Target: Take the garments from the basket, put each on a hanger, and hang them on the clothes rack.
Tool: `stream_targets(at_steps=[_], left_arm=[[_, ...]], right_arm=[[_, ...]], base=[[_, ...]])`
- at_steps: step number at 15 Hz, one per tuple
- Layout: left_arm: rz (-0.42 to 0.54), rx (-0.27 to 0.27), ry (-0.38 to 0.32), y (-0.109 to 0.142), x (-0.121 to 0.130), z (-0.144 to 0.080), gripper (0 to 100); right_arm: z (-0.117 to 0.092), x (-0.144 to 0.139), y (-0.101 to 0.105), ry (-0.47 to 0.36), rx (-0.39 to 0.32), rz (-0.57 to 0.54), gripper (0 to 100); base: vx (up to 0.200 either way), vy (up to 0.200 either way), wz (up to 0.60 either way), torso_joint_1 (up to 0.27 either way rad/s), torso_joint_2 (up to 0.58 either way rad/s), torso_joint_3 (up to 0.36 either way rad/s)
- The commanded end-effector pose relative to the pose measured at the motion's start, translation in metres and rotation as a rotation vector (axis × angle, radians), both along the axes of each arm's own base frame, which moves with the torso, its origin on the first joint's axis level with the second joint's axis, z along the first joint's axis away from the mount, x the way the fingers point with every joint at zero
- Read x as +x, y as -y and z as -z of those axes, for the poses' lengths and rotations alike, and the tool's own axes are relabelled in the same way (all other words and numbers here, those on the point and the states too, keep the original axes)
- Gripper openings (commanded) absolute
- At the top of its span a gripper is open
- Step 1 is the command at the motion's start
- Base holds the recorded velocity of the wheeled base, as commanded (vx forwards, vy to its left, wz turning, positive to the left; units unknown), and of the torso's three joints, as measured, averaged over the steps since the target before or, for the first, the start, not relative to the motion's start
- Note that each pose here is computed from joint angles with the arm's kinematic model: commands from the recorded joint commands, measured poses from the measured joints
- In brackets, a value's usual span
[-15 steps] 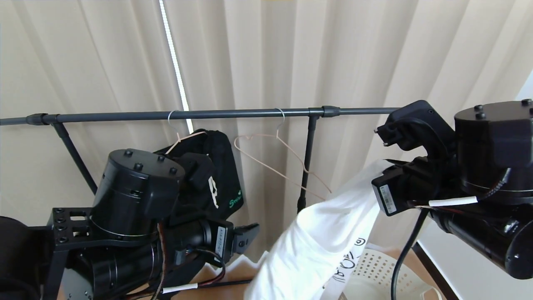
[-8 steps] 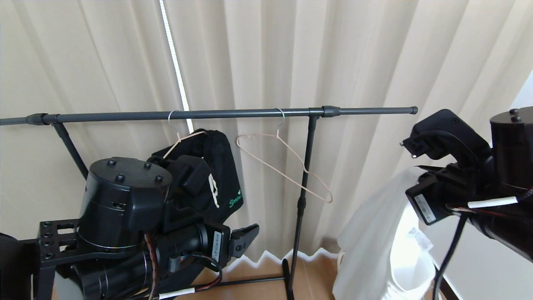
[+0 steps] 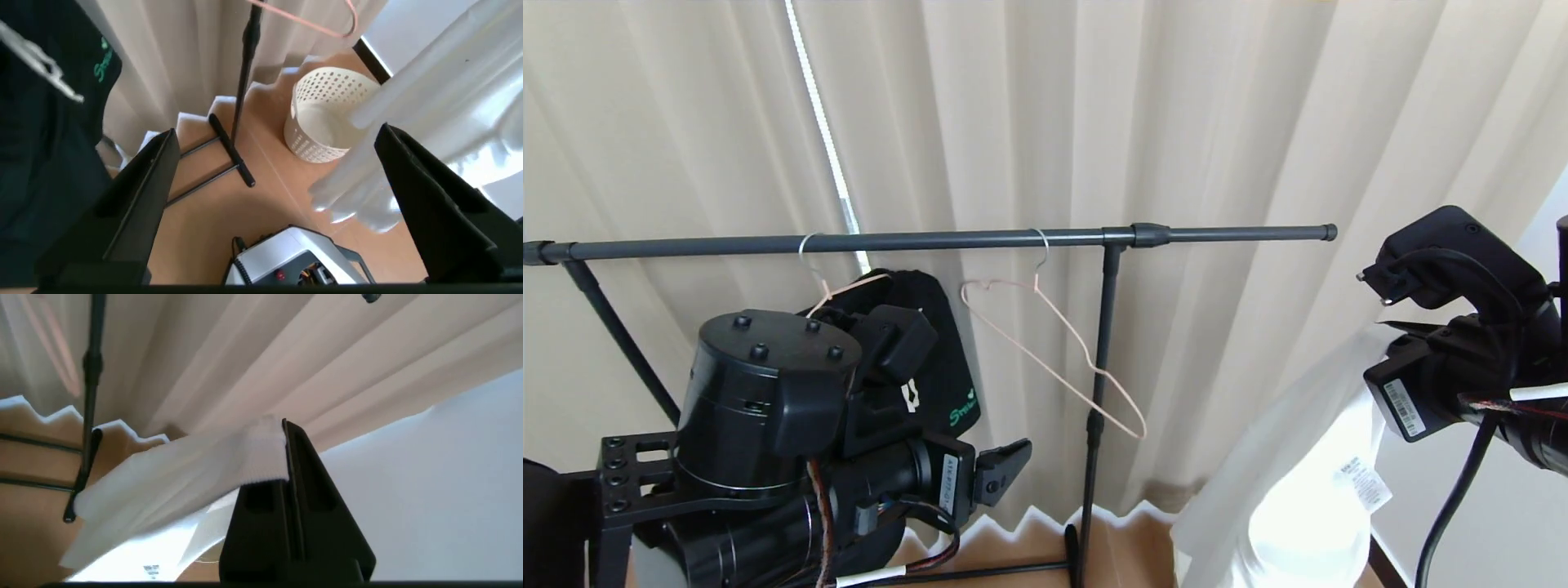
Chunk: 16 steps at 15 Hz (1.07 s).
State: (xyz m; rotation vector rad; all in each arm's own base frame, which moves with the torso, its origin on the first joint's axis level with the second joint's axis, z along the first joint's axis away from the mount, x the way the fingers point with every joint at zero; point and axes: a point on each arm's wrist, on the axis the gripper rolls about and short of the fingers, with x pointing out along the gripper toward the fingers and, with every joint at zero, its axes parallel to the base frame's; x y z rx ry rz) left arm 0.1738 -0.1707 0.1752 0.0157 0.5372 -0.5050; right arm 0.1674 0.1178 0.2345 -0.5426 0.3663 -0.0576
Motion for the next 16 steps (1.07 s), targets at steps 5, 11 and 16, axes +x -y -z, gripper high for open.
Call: stream_targets(at_steps=[5,11,16], left_arm=[[-0.054,-0.018,-0.022,0.002,0.015,0.01,100],[-0.169,0.01,-0.01,0.044,0.065,0.033,100],[-0.178,-0.016,-0.004,0.071,0.095,0.041,100]], right_arm=[[0.003,0.002,-0.002,-0.011,-0.008,0.0,0],[0.009,0.008,-0.006,-0.029,-0.022,0.0,0],[0.012,0.01,-0.009,-0.04,-0.03,0.001,0]], base=[[0.08,-0.04,0.0,0.003,0.0,0.001],[0.0,0.0,0.0,0.0,0.0,0.0],[0.0,0.0,0.0,0.0,0.0,0.0]])
